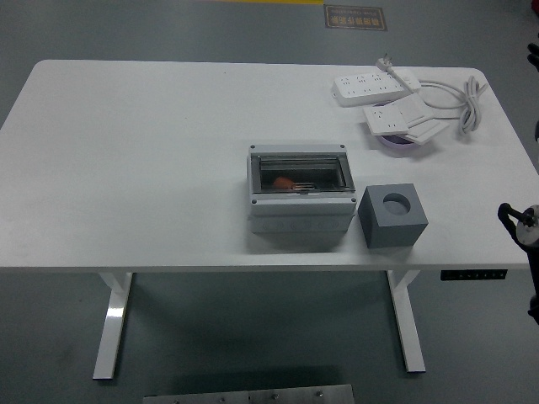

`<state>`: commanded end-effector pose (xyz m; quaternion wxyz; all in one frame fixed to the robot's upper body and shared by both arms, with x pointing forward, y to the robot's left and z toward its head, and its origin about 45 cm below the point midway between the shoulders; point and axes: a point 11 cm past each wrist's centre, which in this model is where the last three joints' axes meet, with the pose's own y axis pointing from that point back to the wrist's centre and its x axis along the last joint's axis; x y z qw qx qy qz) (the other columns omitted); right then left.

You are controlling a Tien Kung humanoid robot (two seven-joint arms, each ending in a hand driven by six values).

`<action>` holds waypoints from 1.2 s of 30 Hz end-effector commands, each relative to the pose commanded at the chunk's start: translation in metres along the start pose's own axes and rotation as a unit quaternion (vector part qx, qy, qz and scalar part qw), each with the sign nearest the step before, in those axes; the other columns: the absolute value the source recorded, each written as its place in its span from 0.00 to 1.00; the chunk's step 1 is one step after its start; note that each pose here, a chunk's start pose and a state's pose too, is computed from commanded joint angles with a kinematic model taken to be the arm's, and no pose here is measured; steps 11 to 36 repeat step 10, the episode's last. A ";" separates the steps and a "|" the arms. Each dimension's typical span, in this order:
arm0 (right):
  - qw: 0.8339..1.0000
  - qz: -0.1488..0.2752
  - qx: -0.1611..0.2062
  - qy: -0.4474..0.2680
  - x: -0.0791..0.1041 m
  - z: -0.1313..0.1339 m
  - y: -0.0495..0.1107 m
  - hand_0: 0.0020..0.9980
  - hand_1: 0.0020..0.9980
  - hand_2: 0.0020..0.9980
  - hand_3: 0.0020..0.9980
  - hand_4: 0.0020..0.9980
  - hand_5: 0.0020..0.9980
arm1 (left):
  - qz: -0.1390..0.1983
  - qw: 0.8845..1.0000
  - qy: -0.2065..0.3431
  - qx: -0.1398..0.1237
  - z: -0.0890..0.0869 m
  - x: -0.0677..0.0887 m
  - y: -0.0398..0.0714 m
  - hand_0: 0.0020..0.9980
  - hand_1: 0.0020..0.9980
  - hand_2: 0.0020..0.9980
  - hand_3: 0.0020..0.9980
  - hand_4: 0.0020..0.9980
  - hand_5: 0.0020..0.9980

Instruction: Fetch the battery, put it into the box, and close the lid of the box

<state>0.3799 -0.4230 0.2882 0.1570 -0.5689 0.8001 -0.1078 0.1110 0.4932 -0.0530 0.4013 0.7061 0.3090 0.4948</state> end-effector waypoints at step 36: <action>1.000 0.009 0.003 0.001 0.003 -0.001 -0.001 0.79 0.69 0.70 0.68 1.00 0.94 | 0.000 1.000 0.001 0.000 0.000 0.001 0.000 0.63 0.70 0.57 0.54 0.50 0.00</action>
